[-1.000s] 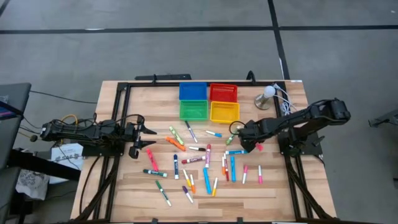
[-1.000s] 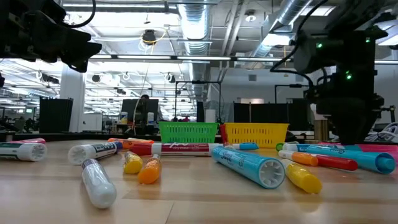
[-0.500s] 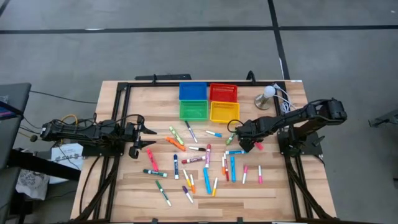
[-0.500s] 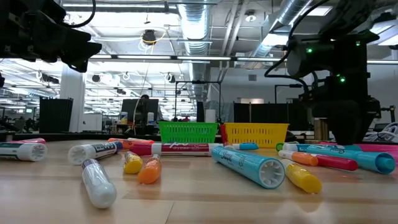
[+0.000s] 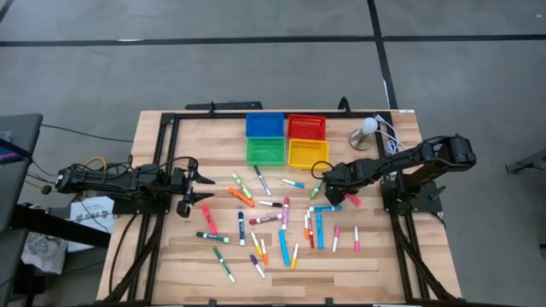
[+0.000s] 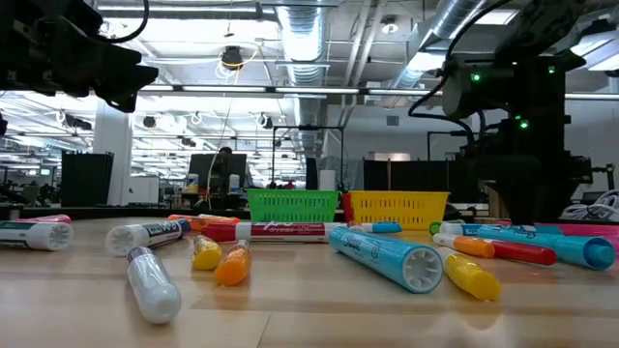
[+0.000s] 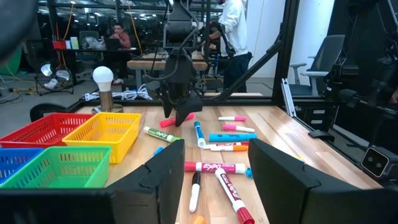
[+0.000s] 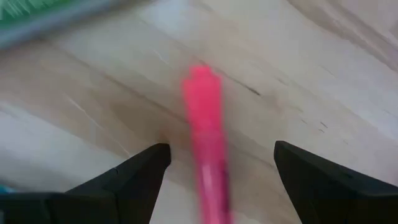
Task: Pick & Place Markers
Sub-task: Put the right large pink highlighter pen into the yellow bin
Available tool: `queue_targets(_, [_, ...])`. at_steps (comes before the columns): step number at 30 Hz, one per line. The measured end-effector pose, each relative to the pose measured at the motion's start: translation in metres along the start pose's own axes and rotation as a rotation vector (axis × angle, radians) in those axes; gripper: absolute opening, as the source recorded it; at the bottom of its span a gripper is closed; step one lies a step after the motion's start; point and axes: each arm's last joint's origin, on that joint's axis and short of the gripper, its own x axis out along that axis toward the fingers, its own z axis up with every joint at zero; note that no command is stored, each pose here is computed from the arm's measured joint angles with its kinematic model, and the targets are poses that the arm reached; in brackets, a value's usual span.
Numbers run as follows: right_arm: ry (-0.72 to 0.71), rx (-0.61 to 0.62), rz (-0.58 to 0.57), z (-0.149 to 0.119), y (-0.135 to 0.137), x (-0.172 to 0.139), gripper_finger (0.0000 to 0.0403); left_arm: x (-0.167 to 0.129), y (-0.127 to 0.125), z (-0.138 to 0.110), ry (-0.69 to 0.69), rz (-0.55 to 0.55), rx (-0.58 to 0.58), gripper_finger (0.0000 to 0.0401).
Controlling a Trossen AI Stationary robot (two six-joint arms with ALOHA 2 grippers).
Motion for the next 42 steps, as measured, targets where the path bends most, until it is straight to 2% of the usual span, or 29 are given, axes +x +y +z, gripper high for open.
queue_targets(7, [-0.026,0.034,0.033,0.009,-0.001,0.002,0.03,0.0,0.0,0.0,0.0,0.0,0.0,0.0178])
queue_targets(15, [-0.03,0.019,0.054,0.022,-0.008,0.004,0.03,0.0,0.0,0.0,0.0,0.0,0.0,0.0178])
queue_targets(21, [-0.033,0.011,0.073,0.022,-0.006,0.003,0.03,0.0,0.0,0.0,0.0,0.0,0.0,0.0178])
queue_targets(33, [-0.089,-0.254,0.035,0.006,0.007,0.0,0.03,0.0,0.0,0.0,0.0,0.0,0.0,0.0178])
queue_targets(42, [-0.094,-0.254,0.031,0.003,0.008,0.0,0.03,0.0,0.0,0.0,0.0,0.0,0.0,0.0178])
